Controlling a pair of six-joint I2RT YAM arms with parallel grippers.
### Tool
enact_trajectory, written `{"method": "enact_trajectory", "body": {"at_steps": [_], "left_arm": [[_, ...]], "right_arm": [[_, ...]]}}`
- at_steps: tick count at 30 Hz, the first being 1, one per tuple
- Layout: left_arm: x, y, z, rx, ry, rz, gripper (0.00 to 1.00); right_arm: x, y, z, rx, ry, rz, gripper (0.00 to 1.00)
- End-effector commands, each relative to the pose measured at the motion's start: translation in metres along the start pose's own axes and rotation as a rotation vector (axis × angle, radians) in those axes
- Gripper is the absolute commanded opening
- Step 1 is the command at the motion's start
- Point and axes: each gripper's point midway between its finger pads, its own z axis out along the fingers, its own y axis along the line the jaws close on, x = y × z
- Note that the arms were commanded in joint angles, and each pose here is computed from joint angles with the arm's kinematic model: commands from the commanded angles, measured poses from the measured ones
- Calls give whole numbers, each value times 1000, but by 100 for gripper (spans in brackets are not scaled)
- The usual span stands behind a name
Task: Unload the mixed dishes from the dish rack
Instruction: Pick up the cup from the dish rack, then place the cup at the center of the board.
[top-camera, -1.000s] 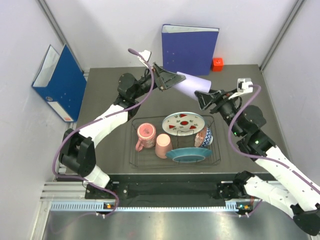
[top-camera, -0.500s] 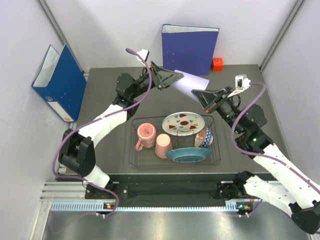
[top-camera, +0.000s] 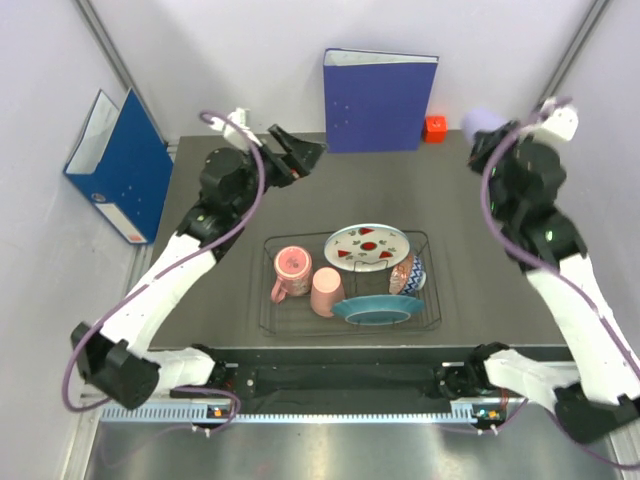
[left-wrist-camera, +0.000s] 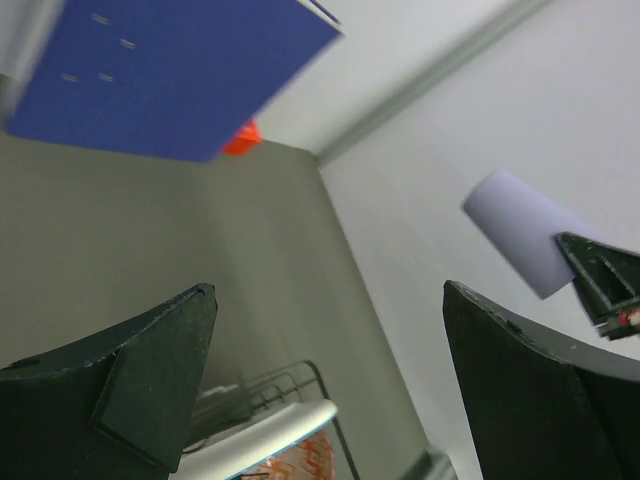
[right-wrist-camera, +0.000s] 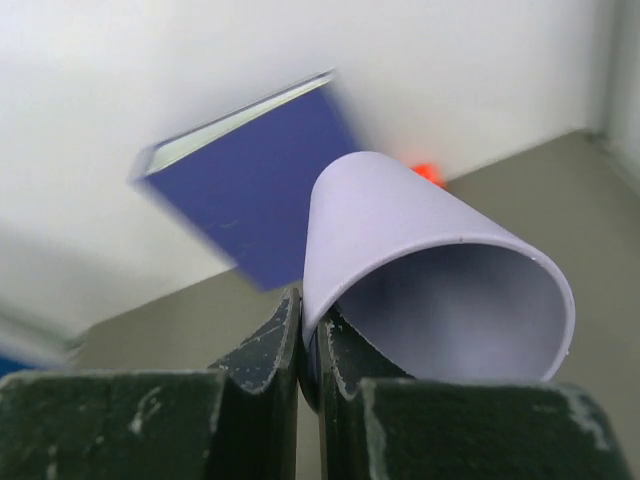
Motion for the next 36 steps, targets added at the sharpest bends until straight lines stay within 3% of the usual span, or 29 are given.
{"method": "enact_trajectory", "body": {"at_steps": [1,2,3,4,5,6,8,11,19,29,36], "left_arm": [[-13,51,-27,-290,-71,74,99],[-7,58,-30,-322,-44,76,99],[-5,64,-33,-350,-37,78,99],[-2,69,-34,-371,-27,81,99],[0,71,-36,-383,-21,81,99],[6,78,-39,-408,0,82,99],[13,85,-42,-428,20,80,99],[23,92,-48,-439,44,77,99],[44,113,-57,-490,106,88,99],[67,129,-50,-515,184,72,99],[72,132,-49,-522,198,67,99]], "right_arm": [[8,-83,54,381,134,-132,0],[25,-97,59,436,225,-131,0],[10,-94,71,436,230,-97,0],[42,-115,97,492,350,-97,0],[63,-128,94,559,461,-81,0],[51,-122,106,554,458,-49,0],[92,-143,127,610,594,-59,0],[110,-160,149,612,609,-70,0],[153,-240,155,807,730,-91,0],[215,-268,145,826,860,-78,0],[222,-268,145,802,863,-73,27]]}}
